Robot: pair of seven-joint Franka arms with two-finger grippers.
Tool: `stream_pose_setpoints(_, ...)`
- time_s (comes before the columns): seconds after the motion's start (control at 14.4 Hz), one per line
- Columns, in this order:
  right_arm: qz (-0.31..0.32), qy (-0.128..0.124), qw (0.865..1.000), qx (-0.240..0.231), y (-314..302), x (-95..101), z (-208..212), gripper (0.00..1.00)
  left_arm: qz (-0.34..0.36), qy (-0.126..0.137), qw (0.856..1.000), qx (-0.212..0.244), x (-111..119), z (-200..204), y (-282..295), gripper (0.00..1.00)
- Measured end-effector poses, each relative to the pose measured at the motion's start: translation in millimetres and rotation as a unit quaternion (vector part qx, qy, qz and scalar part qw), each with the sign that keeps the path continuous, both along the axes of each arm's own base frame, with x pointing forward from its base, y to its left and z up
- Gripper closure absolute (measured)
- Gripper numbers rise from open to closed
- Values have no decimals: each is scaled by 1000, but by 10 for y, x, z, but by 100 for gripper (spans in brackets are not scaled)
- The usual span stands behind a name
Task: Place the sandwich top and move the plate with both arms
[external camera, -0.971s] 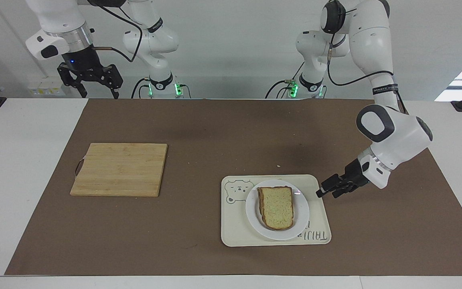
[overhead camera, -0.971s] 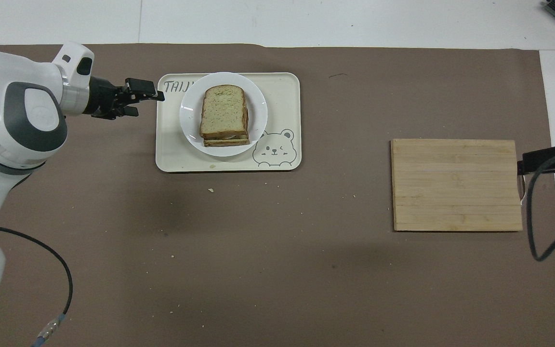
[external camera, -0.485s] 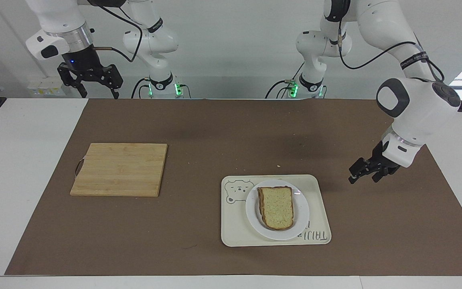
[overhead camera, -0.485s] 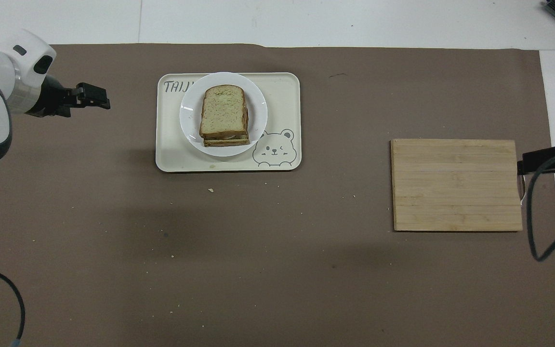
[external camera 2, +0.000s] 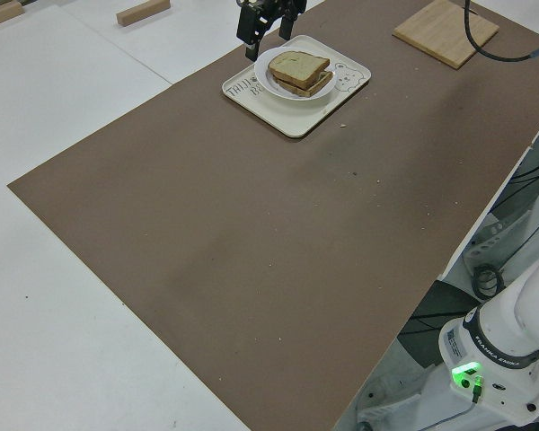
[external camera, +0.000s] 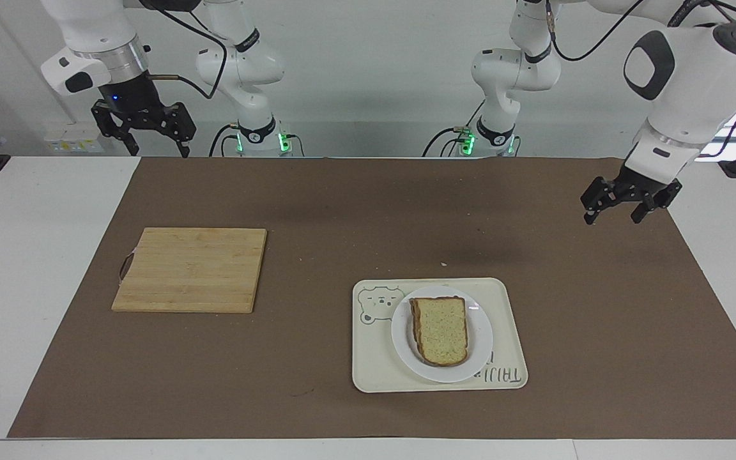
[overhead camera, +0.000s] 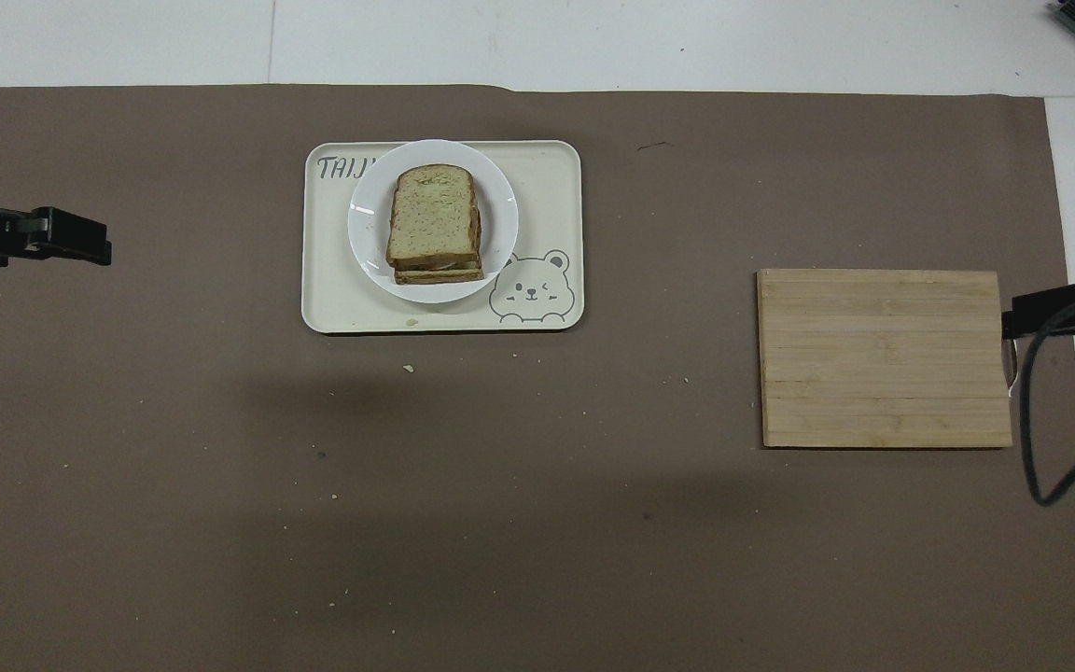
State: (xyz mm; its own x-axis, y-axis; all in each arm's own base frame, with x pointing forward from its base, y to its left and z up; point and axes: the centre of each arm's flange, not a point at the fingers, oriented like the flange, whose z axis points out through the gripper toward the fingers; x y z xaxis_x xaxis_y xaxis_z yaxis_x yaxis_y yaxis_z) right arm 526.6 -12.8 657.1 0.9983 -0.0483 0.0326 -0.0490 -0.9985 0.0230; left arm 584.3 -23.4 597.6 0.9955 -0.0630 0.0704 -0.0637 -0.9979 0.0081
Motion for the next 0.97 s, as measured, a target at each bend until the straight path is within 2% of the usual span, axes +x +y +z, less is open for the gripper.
stream_pose_setpoints(0.21, 0, 0, 1000, 0, 1, 0, 0, 0, -12, 20, 1000, 0, -151, 213, -6, 0)
stream_pose_setpoints(0.97, 1, 2, 1000, 0, 7, -4, -4, 0, -14, 18, 1000, 0, -144, 245, -13, 0)
